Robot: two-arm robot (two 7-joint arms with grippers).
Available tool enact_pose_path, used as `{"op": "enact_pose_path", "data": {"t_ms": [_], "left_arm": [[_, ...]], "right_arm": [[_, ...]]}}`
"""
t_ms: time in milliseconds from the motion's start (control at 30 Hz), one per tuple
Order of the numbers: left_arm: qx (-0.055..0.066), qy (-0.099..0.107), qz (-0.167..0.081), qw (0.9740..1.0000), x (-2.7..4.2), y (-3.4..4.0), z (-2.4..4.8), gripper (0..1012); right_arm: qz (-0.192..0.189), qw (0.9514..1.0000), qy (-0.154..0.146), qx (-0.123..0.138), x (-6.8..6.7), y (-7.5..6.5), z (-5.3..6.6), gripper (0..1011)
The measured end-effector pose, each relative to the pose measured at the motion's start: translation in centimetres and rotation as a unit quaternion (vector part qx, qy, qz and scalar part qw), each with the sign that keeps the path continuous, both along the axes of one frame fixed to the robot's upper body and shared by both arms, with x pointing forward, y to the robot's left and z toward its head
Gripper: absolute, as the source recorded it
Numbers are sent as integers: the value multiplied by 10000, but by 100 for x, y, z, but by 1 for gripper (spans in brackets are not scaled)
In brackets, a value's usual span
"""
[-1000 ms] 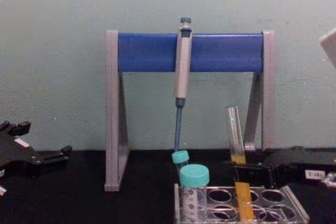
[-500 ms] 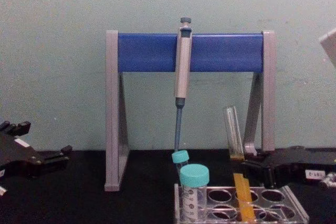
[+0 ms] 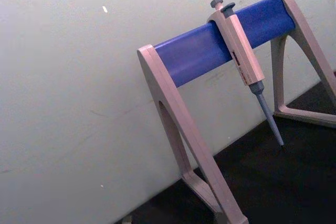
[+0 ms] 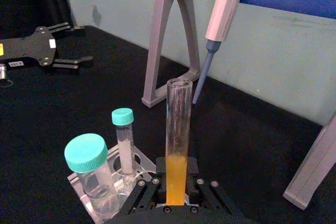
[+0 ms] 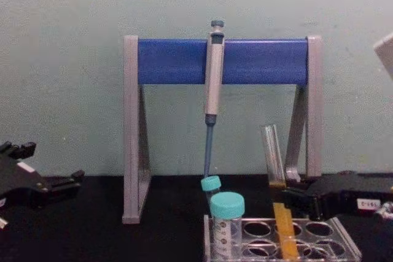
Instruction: Pick up the test tube from the test tube rack, shake it, then place it back into the test tube rack.
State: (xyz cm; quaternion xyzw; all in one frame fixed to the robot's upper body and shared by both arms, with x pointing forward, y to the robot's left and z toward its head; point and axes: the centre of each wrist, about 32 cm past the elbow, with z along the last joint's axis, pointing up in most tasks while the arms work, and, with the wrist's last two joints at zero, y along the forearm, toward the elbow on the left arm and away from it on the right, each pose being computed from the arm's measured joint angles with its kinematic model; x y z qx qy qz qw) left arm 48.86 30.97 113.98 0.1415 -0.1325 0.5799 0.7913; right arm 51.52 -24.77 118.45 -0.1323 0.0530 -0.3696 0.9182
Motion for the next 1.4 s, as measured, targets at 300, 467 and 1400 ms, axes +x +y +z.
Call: {"op": "enact_pose_path", "data": {"t_ms": [300,467,1400], "left_arm": [[0,0,1,10000,0,0,0,1001],[0,0,0,10000,0,0,0,1001],[0,0,1,10000,0,0,0,1001]], "right_arm": [[3,9997,-199,129,-58,-28,-40,220],[6,9988,-375,311,-133,-76,-87,220],[8,9870,-1345,876,-346,-196,125,220]]}}
